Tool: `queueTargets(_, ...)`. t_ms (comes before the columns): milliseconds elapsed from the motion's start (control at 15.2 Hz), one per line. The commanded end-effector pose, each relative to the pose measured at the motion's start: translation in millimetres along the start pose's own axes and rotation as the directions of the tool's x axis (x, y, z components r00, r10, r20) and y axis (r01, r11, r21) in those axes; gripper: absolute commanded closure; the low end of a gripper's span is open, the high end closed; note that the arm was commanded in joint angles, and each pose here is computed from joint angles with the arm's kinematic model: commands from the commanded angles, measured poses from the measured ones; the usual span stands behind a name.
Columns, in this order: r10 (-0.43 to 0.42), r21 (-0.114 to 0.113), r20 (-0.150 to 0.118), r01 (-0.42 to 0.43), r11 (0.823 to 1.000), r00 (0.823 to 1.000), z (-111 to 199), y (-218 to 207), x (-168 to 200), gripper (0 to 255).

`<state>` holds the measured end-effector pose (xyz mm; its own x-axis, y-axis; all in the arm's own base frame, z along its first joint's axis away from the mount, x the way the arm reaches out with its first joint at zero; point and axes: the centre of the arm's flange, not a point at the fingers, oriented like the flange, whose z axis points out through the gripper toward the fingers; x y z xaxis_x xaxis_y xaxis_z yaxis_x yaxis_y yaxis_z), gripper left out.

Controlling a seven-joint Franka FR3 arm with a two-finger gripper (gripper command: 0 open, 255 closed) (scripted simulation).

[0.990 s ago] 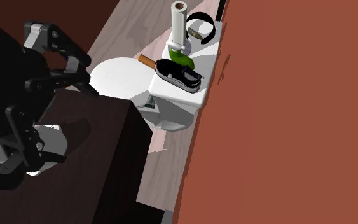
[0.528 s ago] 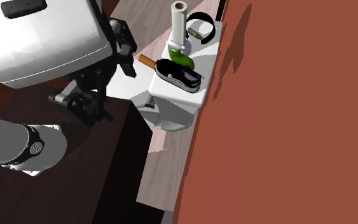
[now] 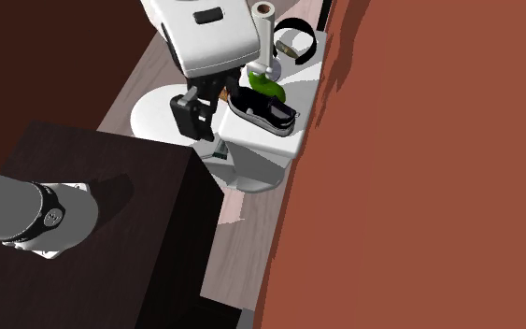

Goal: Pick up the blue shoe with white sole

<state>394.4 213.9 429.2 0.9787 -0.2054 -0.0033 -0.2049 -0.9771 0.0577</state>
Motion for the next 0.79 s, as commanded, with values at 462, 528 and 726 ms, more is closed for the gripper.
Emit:
queueTargets(462, 0.072, -0.036, 0.021, -0.072, 0.997, 0.997, 65, -105, 23, 0)
queueTargets(528, 0.08, -0.04, 0.023, -0.079, 0.996, 0.997, 73, -116, 26, 0)
queueTargets(726, 0.104, -0.053, 0.029, -0.102, 0.993, 0.994, 96, -150, 34, 0)
